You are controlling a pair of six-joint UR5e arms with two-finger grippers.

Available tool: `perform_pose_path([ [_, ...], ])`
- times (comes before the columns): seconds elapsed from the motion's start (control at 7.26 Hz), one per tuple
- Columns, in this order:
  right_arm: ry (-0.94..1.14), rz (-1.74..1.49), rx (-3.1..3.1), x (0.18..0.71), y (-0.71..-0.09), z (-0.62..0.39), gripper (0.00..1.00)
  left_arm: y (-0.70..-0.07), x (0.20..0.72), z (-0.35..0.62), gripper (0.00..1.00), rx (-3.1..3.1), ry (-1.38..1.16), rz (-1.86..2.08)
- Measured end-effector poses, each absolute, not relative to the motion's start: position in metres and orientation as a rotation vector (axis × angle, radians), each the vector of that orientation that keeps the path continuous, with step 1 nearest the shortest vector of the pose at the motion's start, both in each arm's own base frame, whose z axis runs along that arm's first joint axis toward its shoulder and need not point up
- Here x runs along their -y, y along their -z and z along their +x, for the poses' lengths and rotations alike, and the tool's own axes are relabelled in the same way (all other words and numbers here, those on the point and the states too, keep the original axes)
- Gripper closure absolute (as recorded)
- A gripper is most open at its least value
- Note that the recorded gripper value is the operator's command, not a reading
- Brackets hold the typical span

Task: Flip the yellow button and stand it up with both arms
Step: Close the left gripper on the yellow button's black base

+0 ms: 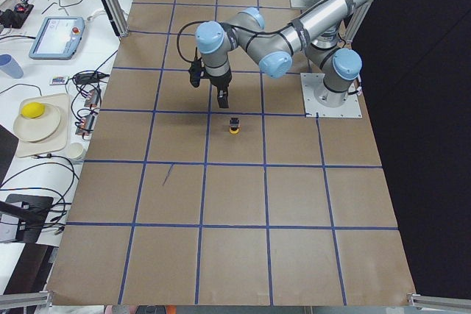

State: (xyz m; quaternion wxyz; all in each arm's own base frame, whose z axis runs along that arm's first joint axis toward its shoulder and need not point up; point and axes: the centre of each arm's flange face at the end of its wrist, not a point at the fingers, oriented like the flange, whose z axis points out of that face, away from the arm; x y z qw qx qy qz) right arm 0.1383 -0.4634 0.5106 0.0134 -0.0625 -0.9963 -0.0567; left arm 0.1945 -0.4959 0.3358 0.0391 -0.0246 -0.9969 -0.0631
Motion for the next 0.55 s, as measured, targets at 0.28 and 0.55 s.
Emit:
perform_pose_path([
  [0.28, 0.176, -0.197, 3.103, 0.464, -0.511, 0.138, 0.00, -0.275, 0.476, 0.198, 0.00, 3.063, 0.166, -0.125],
  [0.55, 0.176, -0.198, 3.105, 0.464, -0.511, 0.138, 0.00, -0.239, 0.460, 0.192, 0.00, 3.087, 0.123, -0.135],
])
